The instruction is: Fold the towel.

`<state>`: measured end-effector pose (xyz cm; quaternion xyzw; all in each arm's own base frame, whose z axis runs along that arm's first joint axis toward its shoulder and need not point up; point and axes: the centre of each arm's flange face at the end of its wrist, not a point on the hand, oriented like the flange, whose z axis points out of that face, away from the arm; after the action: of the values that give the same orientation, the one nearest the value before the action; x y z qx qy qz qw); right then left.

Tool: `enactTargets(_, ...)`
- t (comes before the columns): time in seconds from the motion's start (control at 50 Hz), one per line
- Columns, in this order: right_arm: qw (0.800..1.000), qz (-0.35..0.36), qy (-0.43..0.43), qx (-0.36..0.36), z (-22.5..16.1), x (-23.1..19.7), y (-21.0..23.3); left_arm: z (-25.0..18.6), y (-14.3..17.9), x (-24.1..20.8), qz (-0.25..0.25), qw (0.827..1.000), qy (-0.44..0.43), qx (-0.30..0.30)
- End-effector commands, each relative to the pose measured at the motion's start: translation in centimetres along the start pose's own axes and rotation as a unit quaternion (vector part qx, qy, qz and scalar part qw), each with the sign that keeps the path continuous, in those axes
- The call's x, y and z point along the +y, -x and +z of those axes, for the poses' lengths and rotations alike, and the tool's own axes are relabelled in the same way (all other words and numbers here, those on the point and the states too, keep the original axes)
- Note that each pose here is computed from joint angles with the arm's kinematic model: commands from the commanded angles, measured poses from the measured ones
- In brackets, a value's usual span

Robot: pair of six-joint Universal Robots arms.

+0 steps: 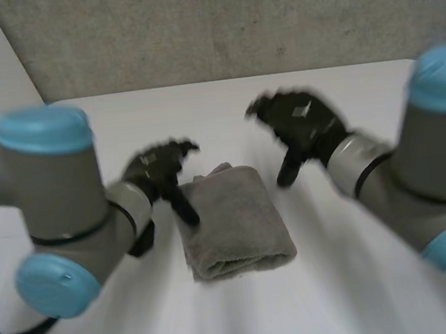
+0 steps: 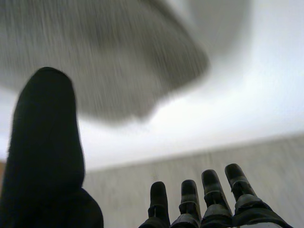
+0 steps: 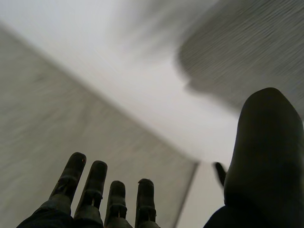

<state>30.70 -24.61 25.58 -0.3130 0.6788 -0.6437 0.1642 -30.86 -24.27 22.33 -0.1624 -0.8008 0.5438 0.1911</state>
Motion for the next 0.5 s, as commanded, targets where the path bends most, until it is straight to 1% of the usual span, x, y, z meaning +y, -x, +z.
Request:
enactTargets(0.02,0.988,-0.001,-0.086,0.125,-3.4,-7.4,-4.8,-6.4,-0.3,-10.2,-0.008,0.993,-0.121,-0.007)
enactTargets(0.04,0.985,-0.001,-0.088,0.151,-4.1,-8.3,-5.8,-7.6,0.1,-11.6,-0.009,0.991,-0.134,-0.015)
enactTargets(0.06,0.982,-0.001,-0.082,0.17,-4.6,-8.9,-6.4,-7.7,0.1,-11.6,-0.009,0.991,-0.134,-0.015)
enactTargets(0.12,0.98,0.002,-0.059,0.191,-5.3,-9.2,-7.4,-9.4,1.1,-13.4,-0.011,0.989,-0.147,-0.035)
enactTargets(0.2,0.98,0.005,-0.041,0.196,-5.5,-9.0,-7.9,-10.7,1.7,-13.8,-0.003,0.989,-0.139,-0.048)
enactTargets(0.42,0.98,0.005,-0.036,0.195,-5.7,-9.1,-8.1,-10.9,1.7,-13.4,0.01,0.991,-0.124,-0.054)
enactTargets(0.5,0.983,0.005,-0.034,0.181,-5.6,-9.1,-7.8,-10.9,2.1,-13.4,0.008,0.989,-0.126,-0.076)
